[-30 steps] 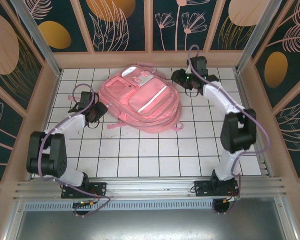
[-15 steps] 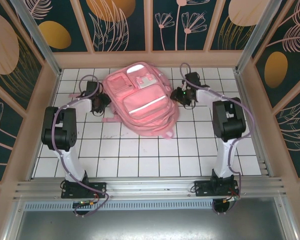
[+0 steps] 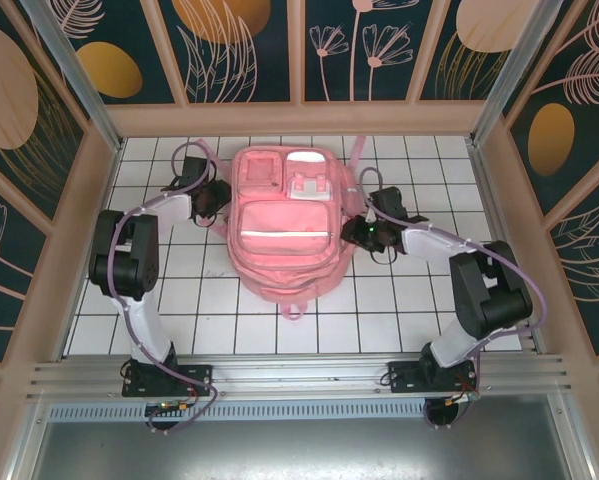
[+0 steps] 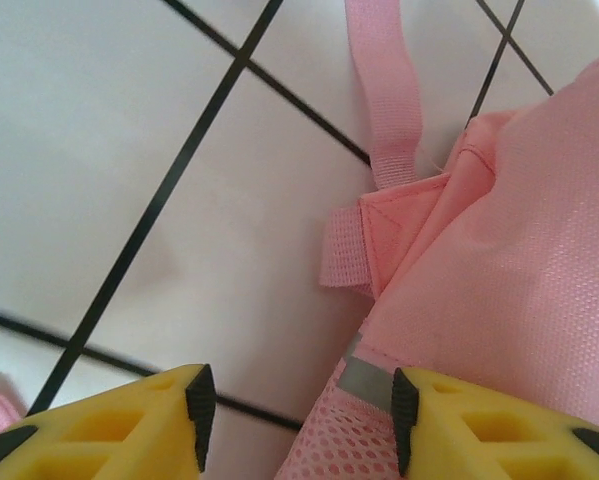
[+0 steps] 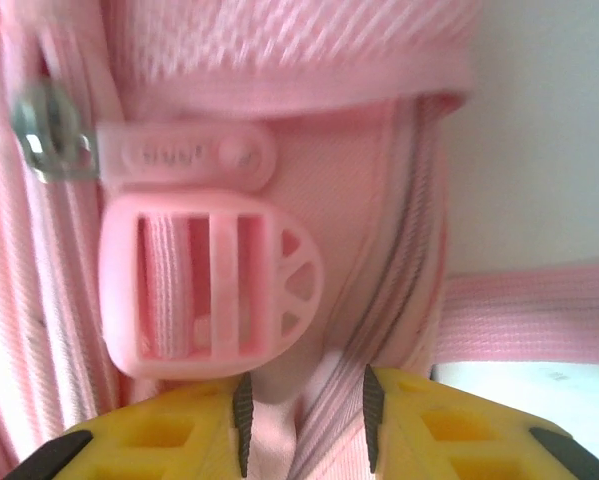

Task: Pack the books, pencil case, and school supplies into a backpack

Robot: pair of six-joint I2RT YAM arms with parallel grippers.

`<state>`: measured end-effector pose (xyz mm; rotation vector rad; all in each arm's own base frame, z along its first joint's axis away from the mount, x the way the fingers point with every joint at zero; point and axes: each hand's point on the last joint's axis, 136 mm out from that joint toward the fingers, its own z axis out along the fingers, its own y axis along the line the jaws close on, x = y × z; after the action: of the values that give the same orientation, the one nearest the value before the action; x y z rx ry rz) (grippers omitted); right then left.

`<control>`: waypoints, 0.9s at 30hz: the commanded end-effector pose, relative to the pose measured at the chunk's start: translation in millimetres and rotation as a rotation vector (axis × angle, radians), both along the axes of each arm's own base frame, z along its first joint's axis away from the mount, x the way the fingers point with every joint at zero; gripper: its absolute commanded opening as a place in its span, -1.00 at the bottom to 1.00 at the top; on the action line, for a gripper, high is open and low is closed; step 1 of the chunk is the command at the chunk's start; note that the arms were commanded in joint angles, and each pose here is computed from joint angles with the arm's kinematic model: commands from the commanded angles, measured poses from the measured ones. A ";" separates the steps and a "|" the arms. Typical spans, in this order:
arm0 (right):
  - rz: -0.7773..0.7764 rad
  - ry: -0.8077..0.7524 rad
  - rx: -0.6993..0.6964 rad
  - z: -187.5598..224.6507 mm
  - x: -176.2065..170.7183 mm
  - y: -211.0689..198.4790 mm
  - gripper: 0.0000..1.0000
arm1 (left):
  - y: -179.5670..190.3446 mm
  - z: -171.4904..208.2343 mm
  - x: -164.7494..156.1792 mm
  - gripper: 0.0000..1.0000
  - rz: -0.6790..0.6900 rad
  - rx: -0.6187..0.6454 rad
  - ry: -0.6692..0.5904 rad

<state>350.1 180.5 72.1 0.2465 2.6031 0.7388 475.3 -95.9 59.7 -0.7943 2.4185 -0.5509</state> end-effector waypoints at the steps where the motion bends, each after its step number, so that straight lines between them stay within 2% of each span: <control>1: -0.080 -0.153 -0.032 41.4 19.5 -16.8 -0.14 | -0.4 30.2 -17.3 0.14 -0.029 -0.015 -0.046; 2: -0.089 -0.184 -0.043 52.5 19.8 -20.8 0.36 | 7.1 42.3 -20.3 0.22 -0.014 -0.002 -0.075; 3: -0.092 -0.222 -0.052 63.7 19.5 -23.6 0.94 | 14.1 57.4 -22.0 0.39 -0.006 0.014 -0.115; 4: -0.078 -0.283 -0.055 79.5 18.6 -24.0 0.97 | 18.8 74.2 -24.1 0.94 -0.010 0.034 -0.166; 8: -0.146 -0.594 -0.158 158.8 12.8 -47.0 0.98 | 45.6 149.9 -39.0 0.98 0.017 0.194 -0.395; 12: -0.432 -0.779 -0.258 218.5 2.9 -112.7 0.97 | 98.3 216.9 -78.4 0.98 0.218 0.407 -0.606; 14: -0.374 -0.957 -0.333 234.5 4.0 -124.2 0.97 | 112.1 237.3 -97.9 0.97 0.242 0.533 -0.747; 15: -0.315 -1.021 -0.375 232.8 3.6 -122.9 0.97 | 109.1 239.8 -103.1 0.98 0.191 0.608 -0.828; 16: -0.293 -1.066 -0.414 228.5 2.1 -126.1 0.98 | 103.4 238.9 -109.5 0.98 0.115 0.716 -0.912; 18: -0.271 -1.096 -0.450 217.7 0.7 -132.1 0.98 | 112.1 220.8 -121.3 0.98 0.162 0.763 -0.949; 20: -0.305 -1.088 -0.464 201.2 1.6 -145.8 0.98 | 121.2 194.9 -123.2 0.98 0.182 0.779 -0.895; 23: -0.327 -1.089 -0.447 171.7 0.1 -164.2 0.97 | 117.2 143.5 -110.3 0.98 0.059 0.795 -0.748; 25: -0.391 -1.045 -0.432 144.4 1.1 -183.2 0.98 | 129.1 122.0 -110.7 0.98 0.101 0.814 -0.683; 27: -0.429 -0.960 -0.434 114.9 4.7 -198.0 0.98 | 136.8 112.0 -112.8 0.98 0.140 0.808 -0.684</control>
<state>348.6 -9.6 172.7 0.1983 1.7543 0.0264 360.8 26.0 151.5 -0.2874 1.8156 0.1612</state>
